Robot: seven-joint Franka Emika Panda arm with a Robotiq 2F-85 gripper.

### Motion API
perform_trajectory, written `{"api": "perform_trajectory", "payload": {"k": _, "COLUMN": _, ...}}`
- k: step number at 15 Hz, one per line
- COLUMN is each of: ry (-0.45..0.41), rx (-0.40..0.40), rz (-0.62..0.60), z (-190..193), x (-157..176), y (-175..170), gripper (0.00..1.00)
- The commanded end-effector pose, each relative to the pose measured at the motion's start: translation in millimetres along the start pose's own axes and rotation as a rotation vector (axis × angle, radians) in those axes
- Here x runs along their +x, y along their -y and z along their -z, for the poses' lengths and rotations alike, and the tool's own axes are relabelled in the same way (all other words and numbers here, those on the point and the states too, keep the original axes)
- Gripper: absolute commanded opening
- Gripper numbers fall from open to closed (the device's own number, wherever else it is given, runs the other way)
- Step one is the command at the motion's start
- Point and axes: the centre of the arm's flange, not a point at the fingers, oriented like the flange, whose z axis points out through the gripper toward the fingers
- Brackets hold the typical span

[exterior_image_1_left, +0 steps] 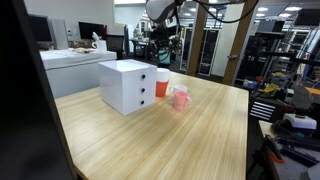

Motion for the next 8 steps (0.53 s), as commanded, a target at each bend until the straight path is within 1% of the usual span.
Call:
{"api": "perform_trajectory", "payload": {"k": 1, "ry": 0.041, "rx": 0.026, "rz": 0.003, "z": -8, "x": -4, "y": -6, "gripper": 0.52}}
{"api": "perform_trajectory", "payload": {"k": 5, "ry": 0.068, "rx": 0.038, "rz": -0.010, "z": -20, "x": -7, "y": -11, "gripper": 0.52}}
{"api": "perform_trajectory", "payload": {"k": 8, "ry": 0.073, "rx": 0.046, "rz": -0.018, "z": -21, "x": -7, "y": -12, "gripper": 0.52}}
